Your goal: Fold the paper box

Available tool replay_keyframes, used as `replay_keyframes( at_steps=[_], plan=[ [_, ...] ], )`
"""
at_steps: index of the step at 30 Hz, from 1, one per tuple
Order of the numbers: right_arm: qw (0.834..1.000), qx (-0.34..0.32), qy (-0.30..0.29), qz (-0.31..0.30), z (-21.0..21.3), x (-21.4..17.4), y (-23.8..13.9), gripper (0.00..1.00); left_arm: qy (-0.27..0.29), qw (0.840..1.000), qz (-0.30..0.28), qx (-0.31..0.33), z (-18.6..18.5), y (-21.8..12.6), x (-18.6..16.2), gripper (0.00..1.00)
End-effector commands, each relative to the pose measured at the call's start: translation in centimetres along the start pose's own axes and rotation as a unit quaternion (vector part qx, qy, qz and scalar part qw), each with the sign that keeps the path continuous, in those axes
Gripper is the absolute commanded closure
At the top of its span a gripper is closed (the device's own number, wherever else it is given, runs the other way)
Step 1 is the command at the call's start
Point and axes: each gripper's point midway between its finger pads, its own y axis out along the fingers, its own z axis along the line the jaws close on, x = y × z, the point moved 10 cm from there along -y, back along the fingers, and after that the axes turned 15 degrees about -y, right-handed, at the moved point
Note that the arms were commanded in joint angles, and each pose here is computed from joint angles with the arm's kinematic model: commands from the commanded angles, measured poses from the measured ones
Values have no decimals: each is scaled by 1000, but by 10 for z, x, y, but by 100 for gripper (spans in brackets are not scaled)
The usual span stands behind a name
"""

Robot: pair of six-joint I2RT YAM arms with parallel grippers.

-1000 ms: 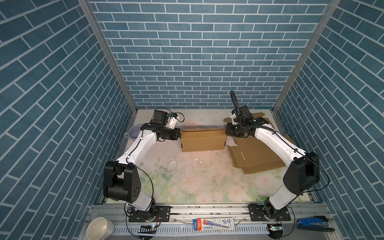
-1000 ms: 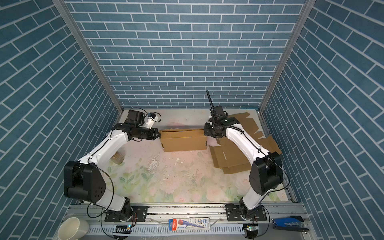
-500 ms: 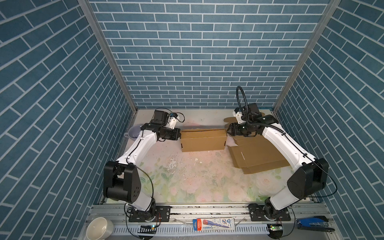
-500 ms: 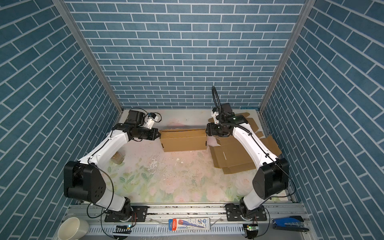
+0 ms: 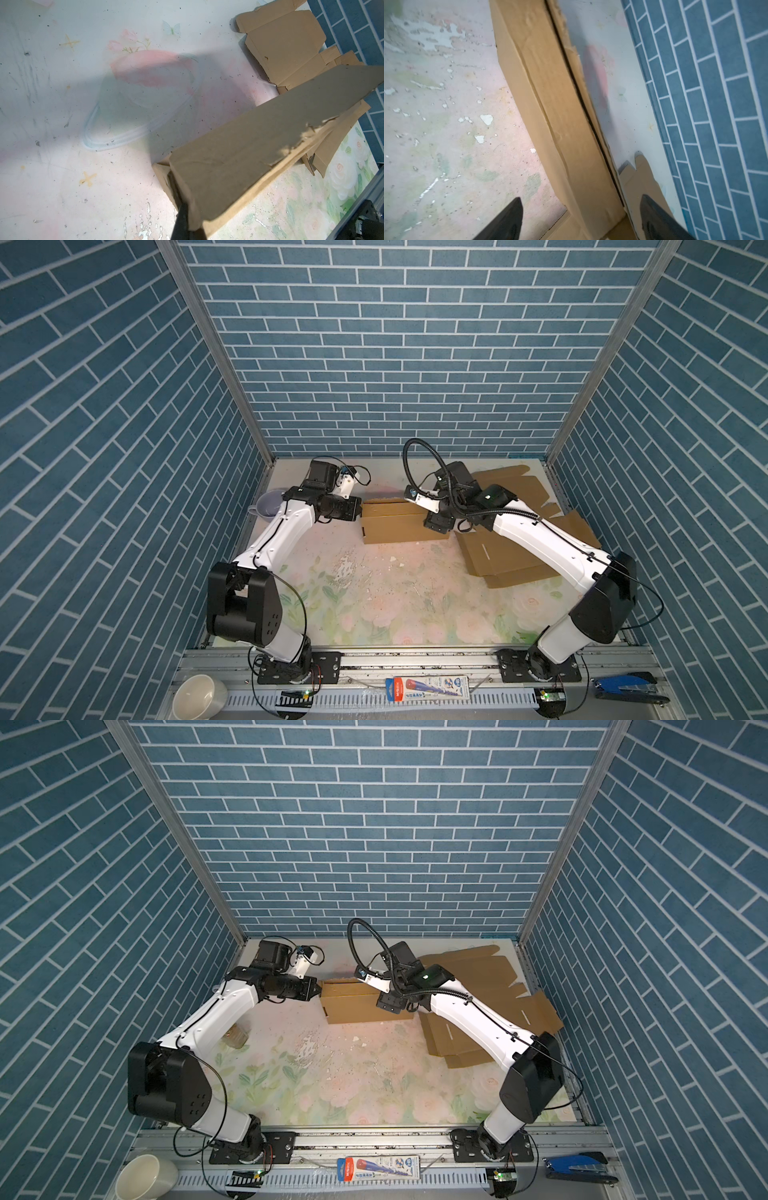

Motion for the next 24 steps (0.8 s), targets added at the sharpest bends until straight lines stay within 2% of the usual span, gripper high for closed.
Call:
replay_keyframes(
  at_steps=[1,5,12,21,24],
  plan=[
    [995,-31,-94,-5,-12,12,7,12,-25,995,88,32,9,16,-28,100],
    [990,-42,-132,10,-12,18,24,14,-24,995,90,31,8,17,-27,100],
    [987,-57,-147,11,-10,20,40,19,-19,995,93,28,6,19,-27,100],
    [986,-56,-157,13,9,17,54,44,-17,995,94,24,4,20,-26,99],
    [987,-55,-152,13,14,16,59,57,-15,995,94,18,1,18,-25,98]
  ],
)
